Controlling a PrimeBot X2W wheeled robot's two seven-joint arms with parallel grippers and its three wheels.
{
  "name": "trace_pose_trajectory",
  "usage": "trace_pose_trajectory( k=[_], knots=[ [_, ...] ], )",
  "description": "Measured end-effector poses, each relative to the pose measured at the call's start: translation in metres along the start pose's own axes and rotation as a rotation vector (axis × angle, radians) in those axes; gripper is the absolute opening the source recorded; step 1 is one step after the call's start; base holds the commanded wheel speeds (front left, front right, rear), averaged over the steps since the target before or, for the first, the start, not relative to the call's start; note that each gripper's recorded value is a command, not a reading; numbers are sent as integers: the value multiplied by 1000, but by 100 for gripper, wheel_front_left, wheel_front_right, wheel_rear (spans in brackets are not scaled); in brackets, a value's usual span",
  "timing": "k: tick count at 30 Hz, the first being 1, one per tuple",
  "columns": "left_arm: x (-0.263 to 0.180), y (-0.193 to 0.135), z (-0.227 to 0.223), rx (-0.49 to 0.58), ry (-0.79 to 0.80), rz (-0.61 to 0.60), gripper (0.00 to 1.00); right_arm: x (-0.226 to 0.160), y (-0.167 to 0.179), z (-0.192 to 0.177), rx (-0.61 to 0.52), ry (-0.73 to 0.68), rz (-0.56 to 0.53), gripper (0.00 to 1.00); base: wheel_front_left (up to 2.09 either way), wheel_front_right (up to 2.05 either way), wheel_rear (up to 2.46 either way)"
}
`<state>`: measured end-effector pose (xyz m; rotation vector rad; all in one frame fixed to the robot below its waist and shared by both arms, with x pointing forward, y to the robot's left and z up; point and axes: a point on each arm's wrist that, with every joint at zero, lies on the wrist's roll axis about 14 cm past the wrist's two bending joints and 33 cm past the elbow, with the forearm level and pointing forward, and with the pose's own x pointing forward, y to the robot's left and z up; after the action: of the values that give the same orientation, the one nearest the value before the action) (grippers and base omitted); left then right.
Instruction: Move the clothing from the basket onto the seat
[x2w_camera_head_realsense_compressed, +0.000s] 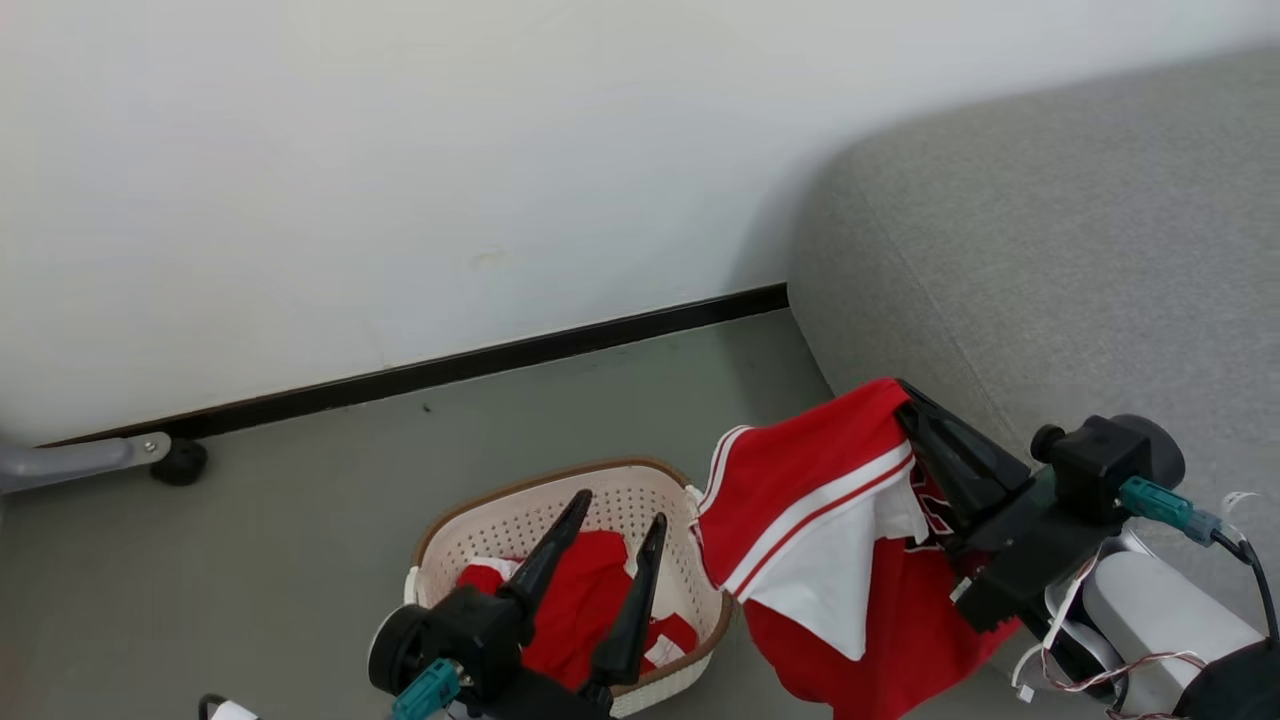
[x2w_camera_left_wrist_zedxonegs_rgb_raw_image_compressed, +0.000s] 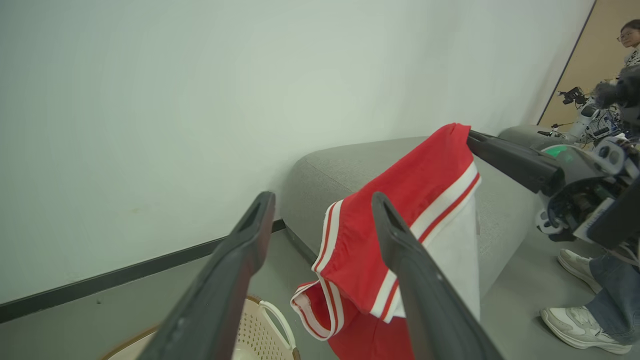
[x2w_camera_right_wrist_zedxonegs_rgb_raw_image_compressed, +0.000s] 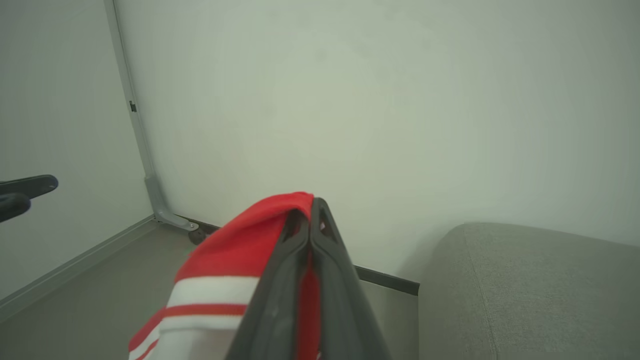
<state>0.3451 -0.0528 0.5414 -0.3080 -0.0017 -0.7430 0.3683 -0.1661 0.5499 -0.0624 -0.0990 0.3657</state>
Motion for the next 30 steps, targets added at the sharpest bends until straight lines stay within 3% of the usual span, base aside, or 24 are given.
trace_pose_trajectory(
  k=[18, 30],
  knots=[
    [21, -42, -26, -38, 72, -144, 100, -52, -43, -4, -1, 11, -185, 0, 0, 0, 0],
    [21, -40, -36, -58, 98, -142, 100, -59, -94, 21, 31, -67, -330, 0, 0, 0, 0]
  ],
)
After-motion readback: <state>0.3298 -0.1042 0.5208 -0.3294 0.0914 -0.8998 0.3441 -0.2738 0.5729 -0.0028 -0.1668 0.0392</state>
